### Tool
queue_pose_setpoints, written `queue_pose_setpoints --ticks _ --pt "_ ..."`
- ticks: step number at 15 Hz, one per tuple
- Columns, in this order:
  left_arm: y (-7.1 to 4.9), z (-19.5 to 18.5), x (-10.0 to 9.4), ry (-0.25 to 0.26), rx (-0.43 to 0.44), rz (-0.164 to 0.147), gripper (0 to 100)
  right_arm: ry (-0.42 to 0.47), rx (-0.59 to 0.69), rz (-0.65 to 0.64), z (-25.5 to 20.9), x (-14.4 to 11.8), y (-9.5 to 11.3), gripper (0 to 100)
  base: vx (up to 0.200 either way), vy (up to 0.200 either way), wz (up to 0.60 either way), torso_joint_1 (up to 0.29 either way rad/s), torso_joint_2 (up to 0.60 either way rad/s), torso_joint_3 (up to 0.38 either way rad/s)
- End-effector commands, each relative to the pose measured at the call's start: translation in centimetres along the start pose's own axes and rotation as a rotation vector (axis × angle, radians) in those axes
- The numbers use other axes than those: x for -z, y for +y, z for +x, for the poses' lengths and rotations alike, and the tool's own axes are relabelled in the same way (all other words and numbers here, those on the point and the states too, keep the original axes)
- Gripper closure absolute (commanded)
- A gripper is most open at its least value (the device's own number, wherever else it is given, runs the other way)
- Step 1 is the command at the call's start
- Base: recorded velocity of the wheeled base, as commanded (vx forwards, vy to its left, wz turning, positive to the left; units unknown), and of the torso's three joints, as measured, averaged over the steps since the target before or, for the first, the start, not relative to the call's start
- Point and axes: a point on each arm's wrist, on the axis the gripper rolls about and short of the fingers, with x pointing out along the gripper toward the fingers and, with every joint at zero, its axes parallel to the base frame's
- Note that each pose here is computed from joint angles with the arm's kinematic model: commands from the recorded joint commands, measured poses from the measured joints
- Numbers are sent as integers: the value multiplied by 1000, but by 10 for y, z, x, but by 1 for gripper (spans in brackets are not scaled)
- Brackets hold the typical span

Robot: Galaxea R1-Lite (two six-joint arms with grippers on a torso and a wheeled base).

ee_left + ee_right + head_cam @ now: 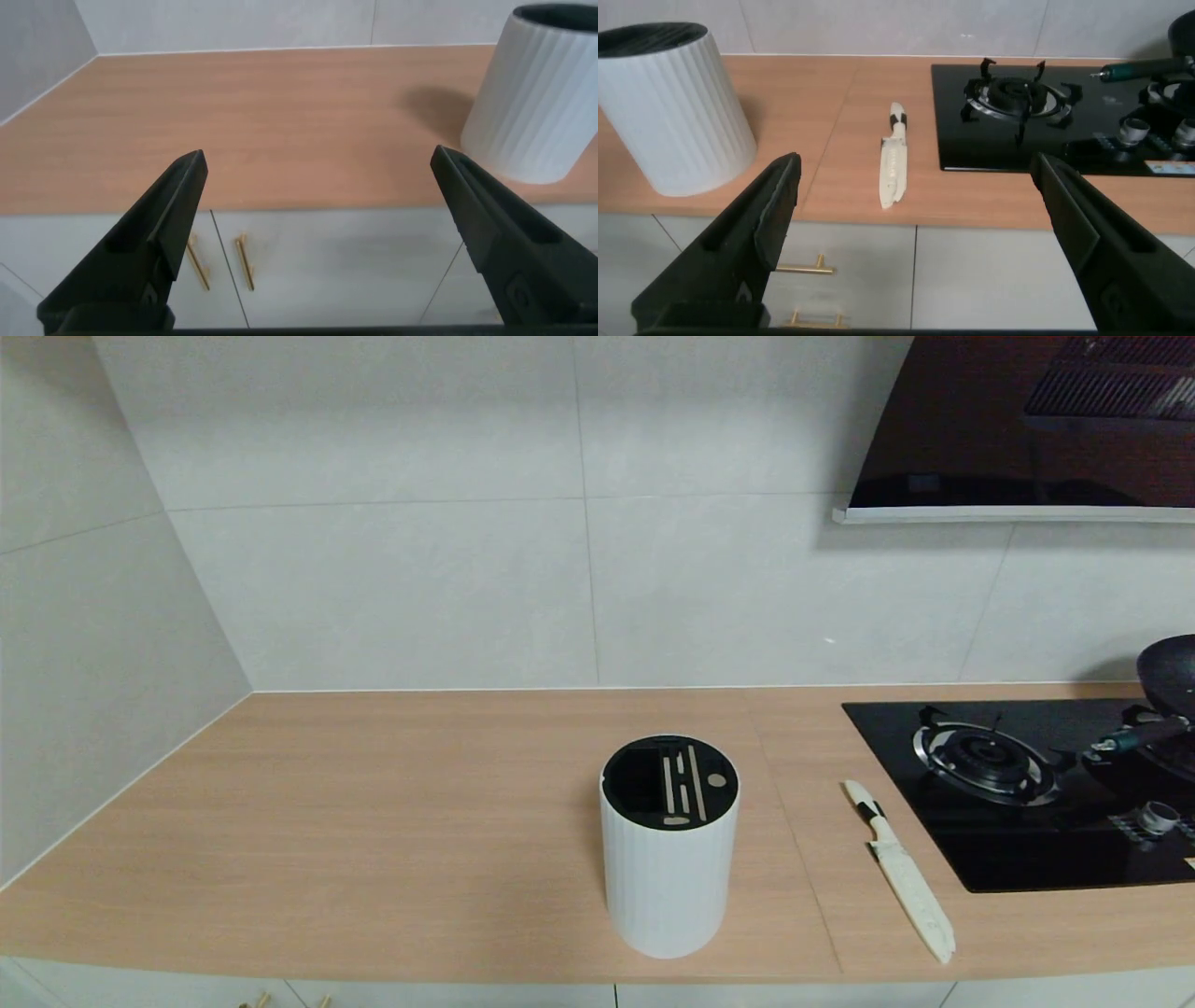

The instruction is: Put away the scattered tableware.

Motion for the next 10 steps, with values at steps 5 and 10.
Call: queue_pose_setpoints --ticks 5,10 --pt "0 0 0 -1 -1 -1 0 1 0 -1 0 0 0 0 0 0 0 7 -12 -5" --pt "0 0 0 0 -1 -1 0 -98 23 22 -5 -20 -1 0 0 0 0 0 0 0"
